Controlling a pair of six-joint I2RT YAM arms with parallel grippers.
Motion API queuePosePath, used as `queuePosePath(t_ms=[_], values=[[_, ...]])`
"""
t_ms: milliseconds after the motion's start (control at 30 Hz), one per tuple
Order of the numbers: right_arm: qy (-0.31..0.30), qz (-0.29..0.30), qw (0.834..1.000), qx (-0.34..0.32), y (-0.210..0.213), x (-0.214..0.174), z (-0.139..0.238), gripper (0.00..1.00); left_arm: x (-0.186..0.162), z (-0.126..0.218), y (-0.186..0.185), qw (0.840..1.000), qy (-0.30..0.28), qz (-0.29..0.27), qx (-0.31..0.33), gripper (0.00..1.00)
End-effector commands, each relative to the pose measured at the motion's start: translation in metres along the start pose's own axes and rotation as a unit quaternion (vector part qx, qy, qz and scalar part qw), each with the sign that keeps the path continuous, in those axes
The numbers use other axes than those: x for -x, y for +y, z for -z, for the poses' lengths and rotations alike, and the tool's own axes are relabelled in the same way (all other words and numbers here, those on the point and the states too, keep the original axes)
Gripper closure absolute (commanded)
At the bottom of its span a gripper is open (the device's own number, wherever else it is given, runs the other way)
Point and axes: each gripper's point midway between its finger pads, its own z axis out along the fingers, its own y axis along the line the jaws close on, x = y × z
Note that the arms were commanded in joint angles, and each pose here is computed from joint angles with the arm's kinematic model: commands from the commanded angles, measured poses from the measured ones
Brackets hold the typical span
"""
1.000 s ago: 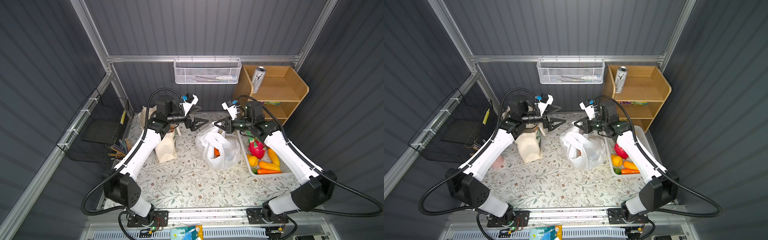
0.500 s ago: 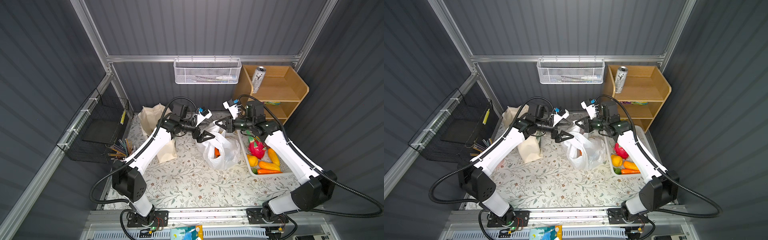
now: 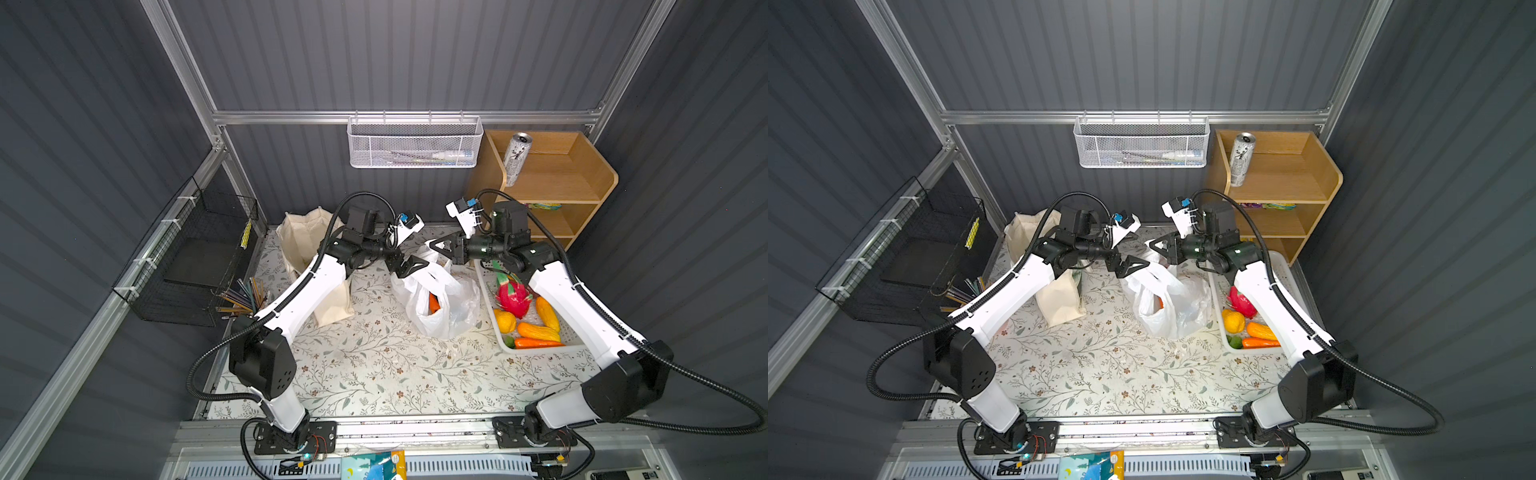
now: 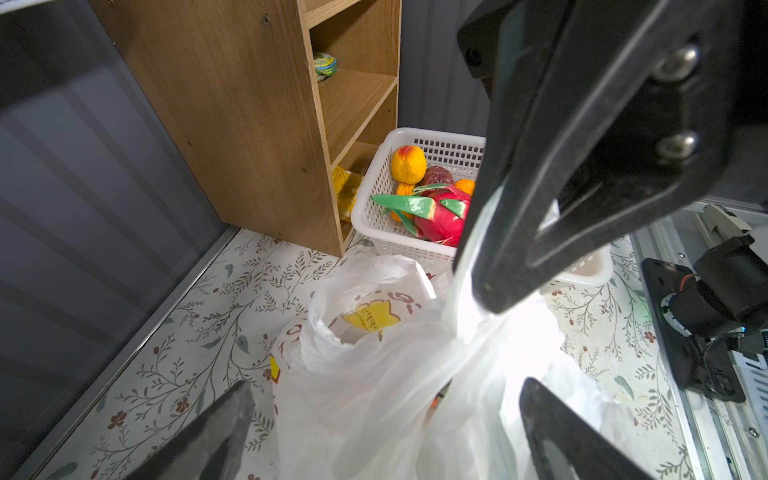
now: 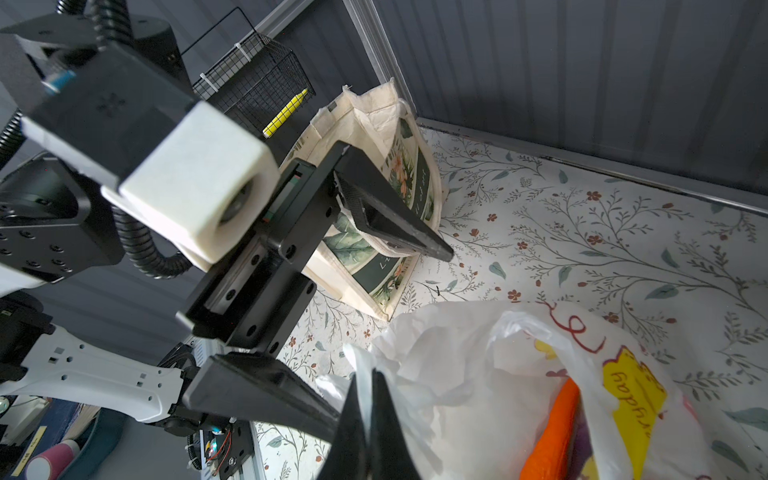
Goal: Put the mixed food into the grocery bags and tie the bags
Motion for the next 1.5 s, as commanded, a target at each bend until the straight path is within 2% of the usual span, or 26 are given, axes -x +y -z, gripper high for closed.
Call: queuePosePath(t_ms=[0, 367, 500, 833, 1300, 1467], values=[[0.003, -0.006, 1.000, 0.010, -0.002, -0.002, -0.005, 1.00, -0.007, -0.010, -0.004, 1.000, 0.007, -0.006, -0.013, 0.00], [0.005, -0.005, 1.000, 0.007, -0.004, -0.004, -0.006, 1.00, -0.002, 0.008, -0.026, 0.998, 0.025, -0.008, -0.049, 0.00], [0.006, -0.006, 1.000, 0.007, -0.004, -0.005, -0.006, 1.00, -0.003, 0.014, -0.031, 0.996, 0.055, -0.008, -0.069, 0.00], [0.006, -0.002, 1.000, 0.008, -0.003, -0.006, -0.003, 1.00, -0.020, 0.005, -0.031, 0.991, 0.096, 0.008, -0.093, 0.00], [0.005, -0.005, 1.000, 0.012, -0.004, -0.006, -0.004, 1.00, -0.024, -0.010, -0.025, 0.991, 0.093, 0.005, -0.095, 0.00], [0.005, -0.007, 1.000, 0.014, -0.003, -0.006, -0.003, 1.00, -0.018, -0.016, -0.019, 0.993, 0.074, -0.003, -0.088, 0.00]])
